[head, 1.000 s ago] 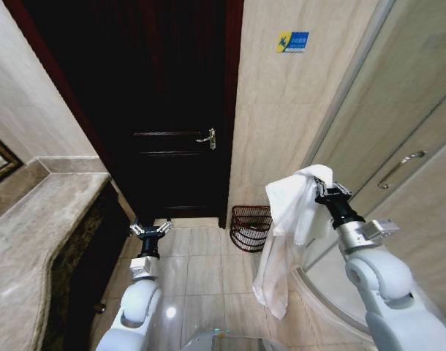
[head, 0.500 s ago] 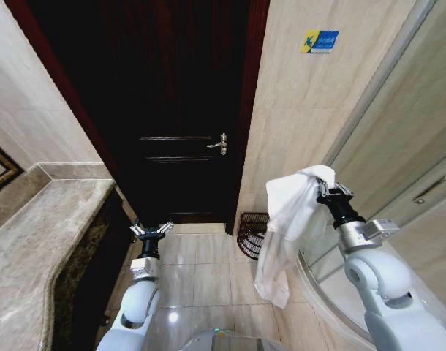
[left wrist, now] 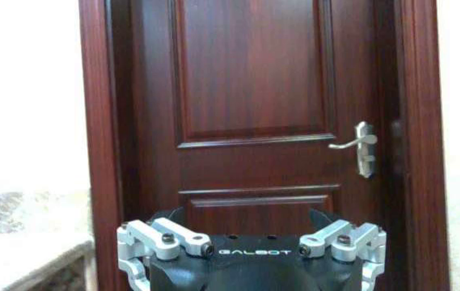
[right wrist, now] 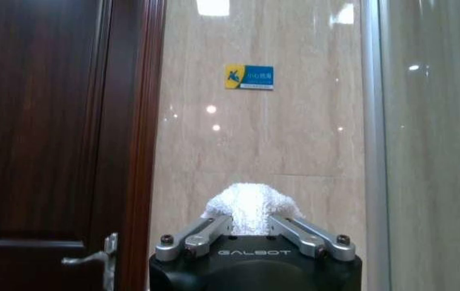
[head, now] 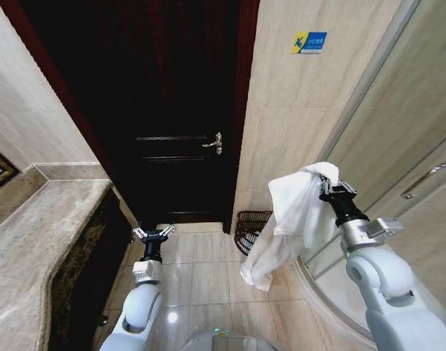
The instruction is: Discard the used towel into the hamper.
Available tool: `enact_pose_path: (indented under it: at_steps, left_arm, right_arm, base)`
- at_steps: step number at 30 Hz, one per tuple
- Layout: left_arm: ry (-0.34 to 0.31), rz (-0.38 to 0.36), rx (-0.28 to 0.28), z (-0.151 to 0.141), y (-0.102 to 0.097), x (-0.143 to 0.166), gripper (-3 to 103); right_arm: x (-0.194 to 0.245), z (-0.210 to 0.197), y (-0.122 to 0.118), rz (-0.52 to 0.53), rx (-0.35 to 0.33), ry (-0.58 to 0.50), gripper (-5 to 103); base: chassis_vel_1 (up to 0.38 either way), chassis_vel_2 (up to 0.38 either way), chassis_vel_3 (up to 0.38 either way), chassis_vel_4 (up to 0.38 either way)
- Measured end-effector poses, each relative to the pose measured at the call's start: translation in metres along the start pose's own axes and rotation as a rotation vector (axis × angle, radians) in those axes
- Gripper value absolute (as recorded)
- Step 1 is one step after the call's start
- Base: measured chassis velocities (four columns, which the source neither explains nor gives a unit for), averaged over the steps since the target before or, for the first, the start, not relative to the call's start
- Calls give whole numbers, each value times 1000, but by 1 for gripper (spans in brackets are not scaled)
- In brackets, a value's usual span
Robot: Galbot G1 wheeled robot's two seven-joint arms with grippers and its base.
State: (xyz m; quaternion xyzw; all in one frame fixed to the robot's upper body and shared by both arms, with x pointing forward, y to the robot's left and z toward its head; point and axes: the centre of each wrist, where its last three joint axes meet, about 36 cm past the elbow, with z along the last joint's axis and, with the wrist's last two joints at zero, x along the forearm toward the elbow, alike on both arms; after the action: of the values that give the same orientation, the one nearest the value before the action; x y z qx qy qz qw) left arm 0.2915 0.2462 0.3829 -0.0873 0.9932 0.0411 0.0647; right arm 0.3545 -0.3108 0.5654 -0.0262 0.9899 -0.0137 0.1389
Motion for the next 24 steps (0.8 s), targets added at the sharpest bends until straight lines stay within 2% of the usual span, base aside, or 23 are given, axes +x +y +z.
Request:
enact_pose_path:
  at_steps: [8, 13, 15, 18, 19, 22, 24]
  left_arm:
    - [21, -24, 7, 3, 8, 10, 100]
    - [14, -37, 6, 1, 7, 11, 100]
    - [13, -38, 6, 1, 7, 10, 100]
    - [3, -44, 1, -6, 10, 13, 100]
    - [3, -44, 1, -6, 10, 13, 100]
    - [1, -68, -14, -11, 19, 19, 100]
    - [-1, -74, -16, -12, 20, 19, 100]
  right_arm:
    - [-12, -31, 1, -6, -30, -13, 6]
    - [-35, -69, -10, -14, -27, -88, 6]
    - [-38, -71, -11, -13, -27, -91, 6]
    - [-68, -90, -32, -7, -2, -127, 6]
    - [-68, -90, -32, -7, -2, -127, 6]
    - [-104, -140, -63, -5, 26, -199, 6]
    - [-111, -150, -69, -2, 29, -211, 6]
  base:
    - [0, 0, 0, 0]
    - [0, 0, 0, 0]
    - [0, 0, 0, 0]
    - [0, 0, 0, 0]
    - [0, 0, 0, 0]
    - [0, 0, 0, 0]
    - [0, 0, 0, 0]
